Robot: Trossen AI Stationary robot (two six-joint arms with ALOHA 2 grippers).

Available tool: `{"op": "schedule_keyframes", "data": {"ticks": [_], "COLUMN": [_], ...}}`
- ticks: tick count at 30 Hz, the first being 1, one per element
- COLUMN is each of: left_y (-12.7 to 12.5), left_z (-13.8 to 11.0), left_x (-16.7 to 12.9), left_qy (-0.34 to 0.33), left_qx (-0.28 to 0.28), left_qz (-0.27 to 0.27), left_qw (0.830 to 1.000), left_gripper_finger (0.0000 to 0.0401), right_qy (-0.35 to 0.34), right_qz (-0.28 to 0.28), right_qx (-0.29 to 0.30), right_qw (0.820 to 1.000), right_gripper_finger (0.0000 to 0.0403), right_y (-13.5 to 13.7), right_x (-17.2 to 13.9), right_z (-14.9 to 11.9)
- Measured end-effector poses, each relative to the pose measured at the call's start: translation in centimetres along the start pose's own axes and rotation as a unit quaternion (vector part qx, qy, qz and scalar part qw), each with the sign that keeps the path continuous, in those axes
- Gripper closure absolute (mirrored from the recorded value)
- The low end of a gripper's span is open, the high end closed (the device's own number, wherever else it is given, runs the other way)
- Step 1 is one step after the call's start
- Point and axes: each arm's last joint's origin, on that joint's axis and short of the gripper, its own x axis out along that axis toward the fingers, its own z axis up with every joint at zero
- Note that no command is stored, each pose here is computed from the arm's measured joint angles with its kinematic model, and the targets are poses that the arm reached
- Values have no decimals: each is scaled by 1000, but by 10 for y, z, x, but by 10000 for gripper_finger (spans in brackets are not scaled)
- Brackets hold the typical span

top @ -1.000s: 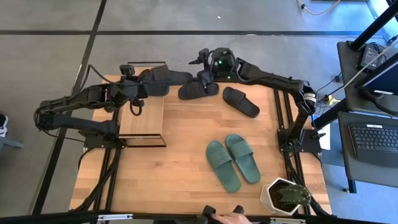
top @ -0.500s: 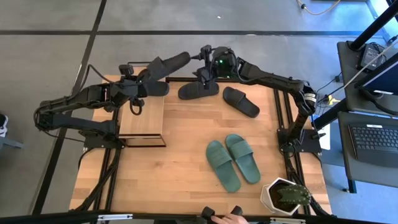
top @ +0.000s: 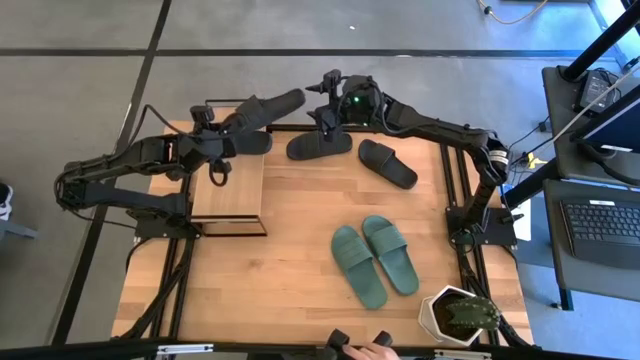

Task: Pick and place slides into the shelf
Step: Put the black slipper on the shelf

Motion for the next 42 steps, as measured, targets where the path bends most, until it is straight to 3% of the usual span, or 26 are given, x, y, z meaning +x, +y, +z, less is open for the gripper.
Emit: {"op": "schedule_keyframes", "data": {"ticks": [16, 28, 35, 42], "left_y": [-3, -4, -4, -4], "left_z": [3, 6, 5, 6], "left_x": [-3, -7, -7, -7], "left_qy": [-24, -29, -26, -28], "left_qx": [3, 8, 8, 5], "left_qz": [-17, -3, 1, 2], "left_qw": [1000, 1000, 1000, 1000], "left_gripper_finger": [368, 368, 368, 349], "right_qy": [-91, -87, -79, -61], "right_qz": [28, 37, 37, 38], "right_qx": [-2, -13, -13, -14], "right_qw": [995, 995, 996, 997], "right_gripper_finger": [79, 203, 256, 324], "right_y": [0, 2, 3, 4], "right_x": [0, 0, 0, 1], "right_z": [6, 6, 5, 4]}}
